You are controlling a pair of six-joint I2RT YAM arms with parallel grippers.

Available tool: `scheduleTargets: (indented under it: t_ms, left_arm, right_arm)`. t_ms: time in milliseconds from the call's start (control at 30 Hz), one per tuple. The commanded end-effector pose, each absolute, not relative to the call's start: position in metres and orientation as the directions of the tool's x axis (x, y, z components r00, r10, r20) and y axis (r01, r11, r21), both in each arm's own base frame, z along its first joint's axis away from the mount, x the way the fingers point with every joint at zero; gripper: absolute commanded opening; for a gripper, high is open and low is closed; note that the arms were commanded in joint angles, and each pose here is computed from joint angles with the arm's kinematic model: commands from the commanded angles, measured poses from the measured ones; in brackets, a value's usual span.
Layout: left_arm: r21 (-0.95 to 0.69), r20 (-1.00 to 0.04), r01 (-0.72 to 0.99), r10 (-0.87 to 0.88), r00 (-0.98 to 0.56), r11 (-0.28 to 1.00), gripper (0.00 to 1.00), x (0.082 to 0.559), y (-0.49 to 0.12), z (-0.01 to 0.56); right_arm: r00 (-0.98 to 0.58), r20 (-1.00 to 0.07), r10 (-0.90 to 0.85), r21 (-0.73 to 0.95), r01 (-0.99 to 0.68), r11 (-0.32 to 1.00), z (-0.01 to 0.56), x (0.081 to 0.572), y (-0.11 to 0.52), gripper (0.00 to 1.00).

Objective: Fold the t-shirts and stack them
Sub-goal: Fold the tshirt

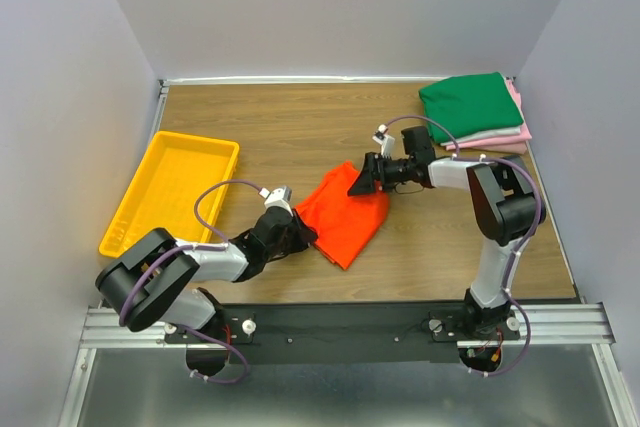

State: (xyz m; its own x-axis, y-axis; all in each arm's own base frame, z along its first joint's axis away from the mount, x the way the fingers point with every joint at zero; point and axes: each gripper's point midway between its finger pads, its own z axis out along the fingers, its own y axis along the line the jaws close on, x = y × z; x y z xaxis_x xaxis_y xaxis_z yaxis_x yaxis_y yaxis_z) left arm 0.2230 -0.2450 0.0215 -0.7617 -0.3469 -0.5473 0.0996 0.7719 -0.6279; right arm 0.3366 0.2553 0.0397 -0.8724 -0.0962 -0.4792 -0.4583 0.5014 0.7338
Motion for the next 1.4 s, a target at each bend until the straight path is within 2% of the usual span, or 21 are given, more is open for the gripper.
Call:
scheduleTargets:
  t_ms: [0,100,333,400,467,733,933,1133,1367]
  left_arm:
    - [-0.557,-0.52,0.088,-0.264,-0.813,0.826,0.13,0.202,-0.229,-0.005]
    - [-0.551,-0.522,0.083,-0.265,-0.811,0.83,0.13,0.2,-0.226,-0.006]
    - [-0.532,-0.522,0.069,-0.263,-0.811,0.844,0.11,0.196,-0.217,-0.007]
    - [-0.532,-0.529,0.074,-0.263,-0.807,0.843,0.07,0.197,-0.217,-0.005]
    - [-0.522,-0.533,0.074,-0.257,-0.806,0.85,0.07,0.196,-0.215,-0.006]
    - [-0.496,-0.552,0.108,-0.217,-0.805,0.862,0.07,0.2,-0.216,-0.007]
    - [-0.48,-0.563,0.132,-0.189,-0.805,0.867,0.07,0.205,-0.221,-0.007]
    - [-0.466,-0.569,0.151,-0.164,-0.806,0.872,0.07,0.21,-0.226,-0.009]
    - [-0.453,-0.566,0.141,-0.162,-0.808,0.88,0.07,0.213,-0.225,-0.012]
  right_arm:
    - [-0.907,-0.4,-0.134,0.591,-0.367,0.718,-0.022,0.34,0.223,0.87]
    - [-0.91,-0.388,-0.148,0.578,-0.365,0.729,-0.022,0.344,0.221,0.88]
    - [-0.885,-0.439,-0.152,0.508,-0.384,0.771,-0.006,0.366,0.21,0.91]
    - [-0.882,-0.447,-0.151,0.507,-0.389,0.769,-0.001,0.369,0.209,0.92]
    - [-0.882,-0.446,-0.153,0.513,-0.392,0.764,0.001,0.369,0.211,0.93]
    - [-0.926,-0.327,-0.187,0.632,-0.361,0.685,-0.02,0.331,0.223,0.93]
    - [-0.917,-0.303,-0.258,0.681,-0.398,0.615,-0.021,0.305,0.244,0.91]
    - [-0.921,-0.268,-0.284,0.685,-0.389,0.616,-0.031,0.291,0.247,0.88]
    - [-0.942,-0.214,-0.26,0.652,-0.336,0.68,-0.038,0.275,0.237,0.81]
